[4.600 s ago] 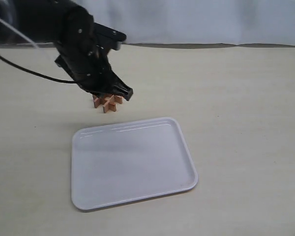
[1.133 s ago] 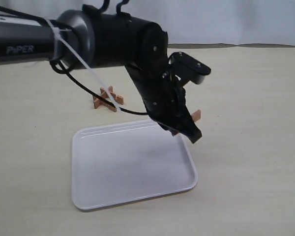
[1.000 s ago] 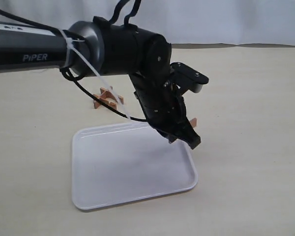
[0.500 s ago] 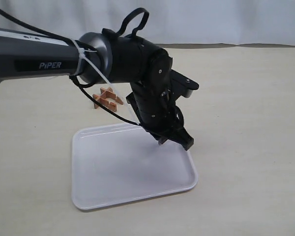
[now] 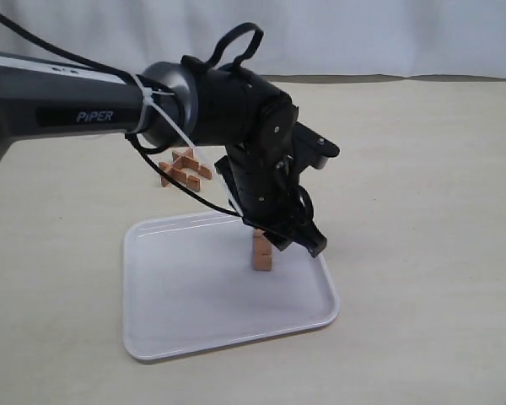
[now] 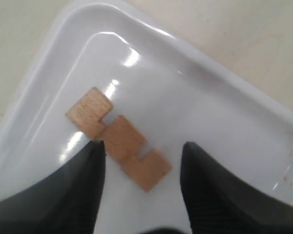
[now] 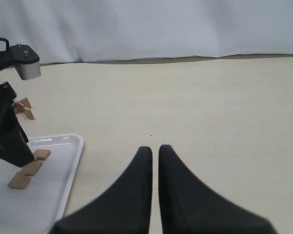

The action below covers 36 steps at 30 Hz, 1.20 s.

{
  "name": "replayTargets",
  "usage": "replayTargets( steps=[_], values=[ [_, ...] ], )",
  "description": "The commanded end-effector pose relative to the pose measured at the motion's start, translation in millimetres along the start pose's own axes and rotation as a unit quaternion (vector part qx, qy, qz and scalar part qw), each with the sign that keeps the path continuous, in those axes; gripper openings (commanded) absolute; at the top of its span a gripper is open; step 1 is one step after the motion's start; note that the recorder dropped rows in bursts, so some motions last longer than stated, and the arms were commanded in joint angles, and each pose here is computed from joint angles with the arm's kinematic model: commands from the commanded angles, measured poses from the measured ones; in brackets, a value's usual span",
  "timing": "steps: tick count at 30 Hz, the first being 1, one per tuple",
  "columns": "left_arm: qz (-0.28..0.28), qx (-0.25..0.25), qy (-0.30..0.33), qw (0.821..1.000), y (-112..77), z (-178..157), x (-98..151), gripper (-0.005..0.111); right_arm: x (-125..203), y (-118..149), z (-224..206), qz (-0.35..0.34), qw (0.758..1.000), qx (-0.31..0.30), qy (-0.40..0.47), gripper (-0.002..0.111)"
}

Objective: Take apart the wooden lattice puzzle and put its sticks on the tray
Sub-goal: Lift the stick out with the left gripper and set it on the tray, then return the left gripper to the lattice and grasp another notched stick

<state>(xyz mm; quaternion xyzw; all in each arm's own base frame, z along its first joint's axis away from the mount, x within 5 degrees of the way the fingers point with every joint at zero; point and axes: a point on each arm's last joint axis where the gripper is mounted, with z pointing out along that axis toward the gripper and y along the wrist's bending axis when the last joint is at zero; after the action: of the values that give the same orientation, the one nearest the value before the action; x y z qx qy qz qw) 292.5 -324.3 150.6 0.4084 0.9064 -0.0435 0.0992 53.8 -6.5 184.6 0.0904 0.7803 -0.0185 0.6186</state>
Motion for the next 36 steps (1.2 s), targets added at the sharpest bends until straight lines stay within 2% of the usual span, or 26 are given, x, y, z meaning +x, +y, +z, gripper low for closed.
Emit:
replayTargets(
  steps=[1,3,7,13,18,23,29,36],
  values=[
    [0.028,-0.049,-0.023,0.998,9.7,-43.0,-7.3,0.047,0.2,0.1,-0.1,-0.001,1.0,-0.002,-0.002,0.004],
    [0.034,-0.081,-0.033,0.996,19.2,-59.0,-8.8,0.047,0.2,0.1,-0.1,-0.001,1.0,-0.002,-0.002,0.004],
    [-0.022,-0.127,-0.043,0.991,54.0,-77.6,-4.8,0.047,0.2,0.1,-0.1,-0.001,1.0,-0.002,-0.002,0.004],
    [-0.108,-0.129,0.013,0.986,115.3,-65.4,19.1,0.047,0.2,0.1,-0.1,-0.001,1.0,-0.002,-0.002,0.004],
    [-0.151,-0.124,0.028,0.98,146.6,-52.1,38.4,0.047,0.2,0.1,-0.1,-0.001,1.0,-0.002,-0.002,0.004],
    [-0.165,-0.116,0.002,0.979,158.6,-39.9,46.0,0.047,0.2,0.1,-0.1,-0.001,1.0,-0.002,-0.002,0.004],
    [-0.147,-0.114,-0.028,0.982,157.6,-24.5,49.4,0.047,0.2,0.1,-0.1,-0.001,1.0,-0.002,-0.002,0.004],
    [-0.144,-0.11,-0.026,0.983,158.7,-7.8,48.7,0.047,0.2,0.1,-0.1,-0.001,1.0,-0.002,-0.002,0.004]
  ],
)
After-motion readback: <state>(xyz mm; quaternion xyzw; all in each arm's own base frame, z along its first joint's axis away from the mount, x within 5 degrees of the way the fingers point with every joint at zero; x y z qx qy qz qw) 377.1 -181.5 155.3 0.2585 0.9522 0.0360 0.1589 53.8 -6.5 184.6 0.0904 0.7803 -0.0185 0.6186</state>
